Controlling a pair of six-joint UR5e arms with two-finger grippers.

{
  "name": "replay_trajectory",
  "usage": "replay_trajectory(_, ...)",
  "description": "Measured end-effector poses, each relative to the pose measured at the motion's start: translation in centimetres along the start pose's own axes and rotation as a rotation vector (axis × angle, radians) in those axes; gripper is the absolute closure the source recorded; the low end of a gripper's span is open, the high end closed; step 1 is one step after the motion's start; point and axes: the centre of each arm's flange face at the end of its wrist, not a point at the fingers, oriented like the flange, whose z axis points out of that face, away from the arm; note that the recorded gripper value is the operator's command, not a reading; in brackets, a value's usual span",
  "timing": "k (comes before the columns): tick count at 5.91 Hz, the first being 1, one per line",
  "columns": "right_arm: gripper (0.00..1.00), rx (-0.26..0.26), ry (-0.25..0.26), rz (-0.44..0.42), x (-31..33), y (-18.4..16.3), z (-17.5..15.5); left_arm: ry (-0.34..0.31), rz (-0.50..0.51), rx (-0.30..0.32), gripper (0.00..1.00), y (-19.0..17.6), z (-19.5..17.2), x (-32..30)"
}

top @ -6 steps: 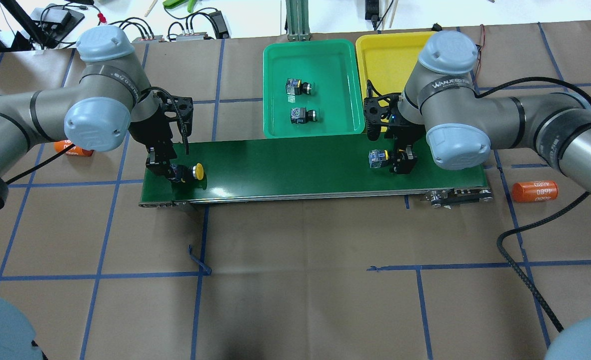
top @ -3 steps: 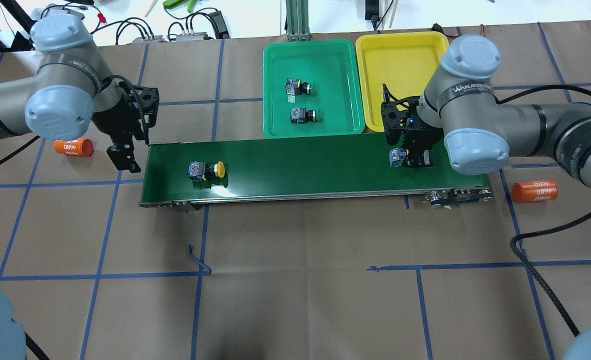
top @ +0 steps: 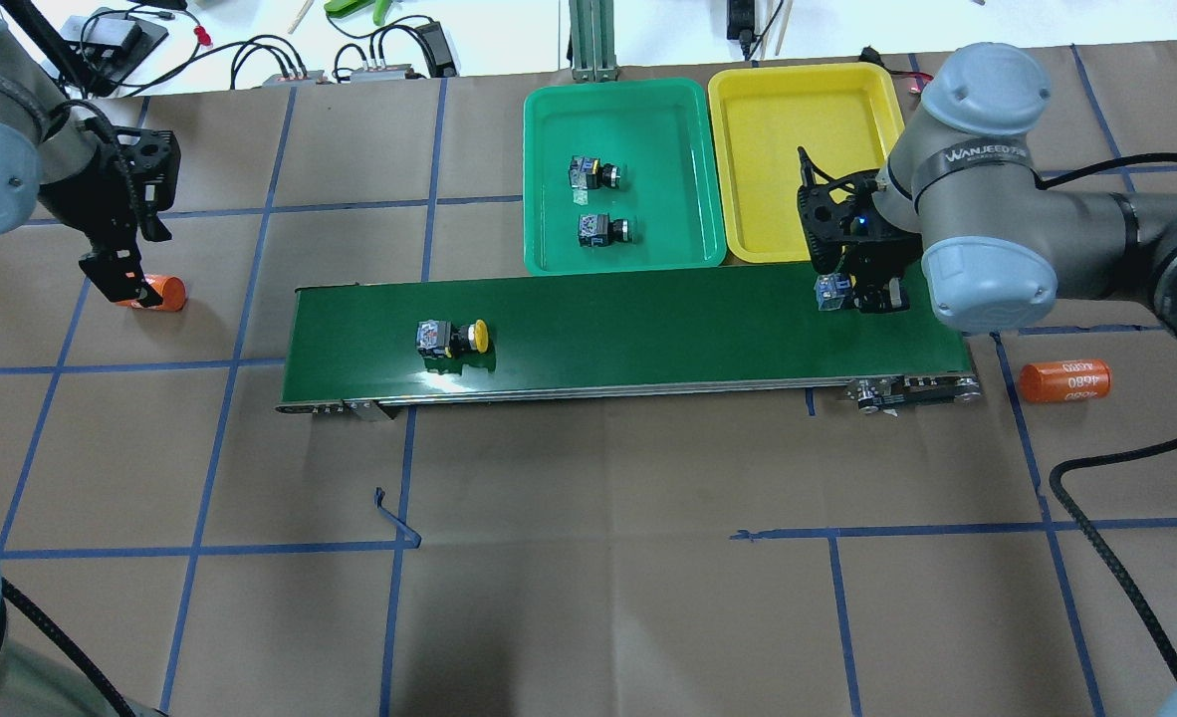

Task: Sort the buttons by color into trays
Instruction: 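Drop the yellow button into the yellow tray while the left gripper grasps the orange cylinder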

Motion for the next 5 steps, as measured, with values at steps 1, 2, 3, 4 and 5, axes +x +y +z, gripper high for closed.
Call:
replay_trajectory(1, 0.90, -0.004, 0.043, -0.006, 2.5, 0.3, -1.3, -0.031, 0.096, -0.012, 0.02, 2.4, 1.6, -1.8)
replay_trajectory(2, 0.87, 0.008, 0.070, -0.009, 6.0, 0.8, -0.8, -0.047, 0.178, -0.020, 0.02, 4.7, 4.1, -3.4)
replay_trajectory(3, 0.31, 0.035, 0.090, -0.012, 9.6, 1.1, 0.8, -0.050, 0.233, -0.022, 0.02, 6.0, 6.0, -4.4)
replay_trajectory(4, 0.00, 0.080, 0.101, -0.013, 12.4, 1.2, 3.2, -0.056, 0.281, -0.027, 0.02, 6.8, 7.9, -5.2)
replay_trajectory(5, 0.00, 0.129, 0.109, -0.008, 13.7, 1.0, 4.9, -0.057, 0.316, -0.029, 0.05, 7.1, 9.6, -5.5)
